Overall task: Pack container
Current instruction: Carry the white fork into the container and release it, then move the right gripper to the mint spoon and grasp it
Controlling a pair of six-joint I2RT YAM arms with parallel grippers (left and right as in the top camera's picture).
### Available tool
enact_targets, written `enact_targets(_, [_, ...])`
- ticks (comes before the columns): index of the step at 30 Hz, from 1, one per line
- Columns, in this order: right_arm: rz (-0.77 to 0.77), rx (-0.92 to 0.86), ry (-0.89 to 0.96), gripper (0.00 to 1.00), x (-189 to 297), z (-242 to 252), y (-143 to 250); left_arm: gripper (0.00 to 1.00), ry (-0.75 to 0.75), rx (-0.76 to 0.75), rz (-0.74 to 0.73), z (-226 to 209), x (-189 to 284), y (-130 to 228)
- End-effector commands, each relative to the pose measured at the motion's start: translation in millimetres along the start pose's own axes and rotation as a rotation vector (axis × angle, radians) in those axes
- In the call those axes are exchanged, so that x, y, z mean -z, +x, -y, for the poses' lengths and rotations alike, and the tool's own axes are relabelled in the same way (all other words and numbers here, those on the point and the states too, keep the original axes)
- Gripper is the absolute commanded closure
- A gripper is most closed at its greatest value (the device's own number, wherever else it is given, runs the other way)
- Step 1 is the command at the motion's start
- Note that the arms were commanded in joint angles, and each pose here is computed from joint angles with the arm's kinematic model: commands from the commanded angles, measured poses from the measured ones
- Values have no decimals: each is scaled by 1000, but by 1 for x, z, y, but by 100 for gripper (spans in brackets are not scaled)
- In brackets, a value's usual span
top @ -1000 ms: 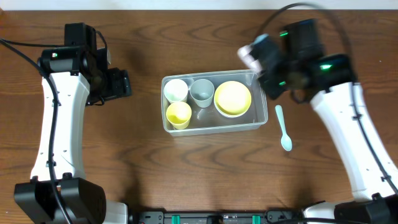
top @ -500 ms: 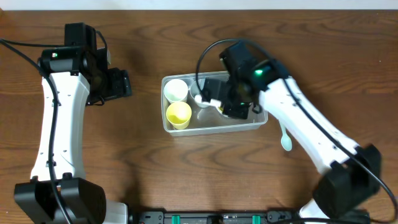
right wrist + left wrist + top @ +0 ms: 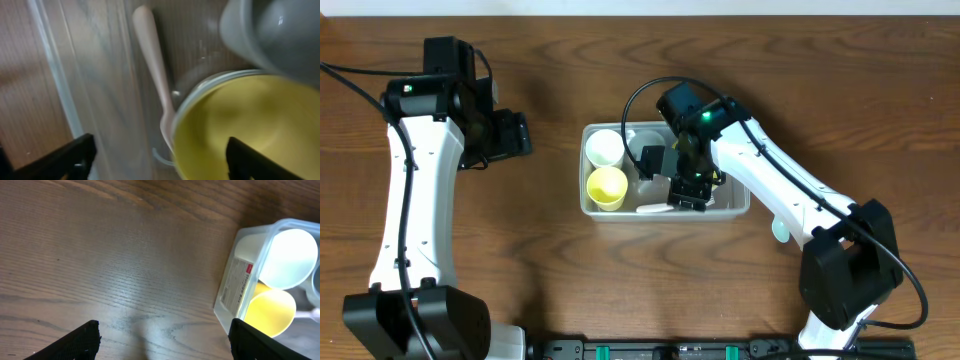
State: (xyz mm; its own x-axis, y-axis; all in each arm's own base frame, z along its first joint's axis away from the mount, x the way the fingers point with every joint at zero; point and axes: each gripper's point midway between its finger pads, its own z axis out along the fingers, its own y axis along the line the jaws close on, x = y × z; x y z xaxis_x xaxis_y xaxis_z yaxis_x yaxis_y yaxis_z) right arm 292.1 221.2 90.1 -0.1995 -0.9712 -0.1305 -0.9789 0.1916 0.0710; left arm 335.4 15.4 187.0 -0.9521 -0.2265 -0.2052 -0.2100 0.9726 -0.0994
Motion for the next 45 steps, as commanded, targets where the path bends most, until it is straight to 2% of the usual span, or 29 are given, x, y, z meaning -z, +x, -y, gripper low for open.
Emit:
enact_targets(1, [15,-17,0,11,2,-5,-5,17,0,11,12,-1,5,2])
enact_targets(5, [92,-42,80,11,32,4,-17,17,0,11,12,-1,5,2])
enact_targets(9, [186,-218,253,9,89,28,-12,17,0,11,12,-1,5,2])
enact_targets(13, [321,-554,379,12,144,57,19,17,0,11,12,-1,5,2])
enact_targets(18, [381,-1044,394,1,164,87,88,17,0,11,11,-1,5,2])
enact_targets(20, [354,-1193,364,1,156,94,119,17,0,11,11,-1,5,2])
enact_targets(25, [232,-1312,258,1,110,91,158,17,0,11,12,-1,5,2])
enact_targets(29, [106,-1337,167,2,59,75,173,17,0,11,12,-1,5,2])
enact_targets(35, [-4,-1353,86,5,-2,50,187,17,0,11,11,-1,5,2])
enact_targets(45, [-90,-1375,124,12,-50,31,213,17,0,11,11,-1,5,2])
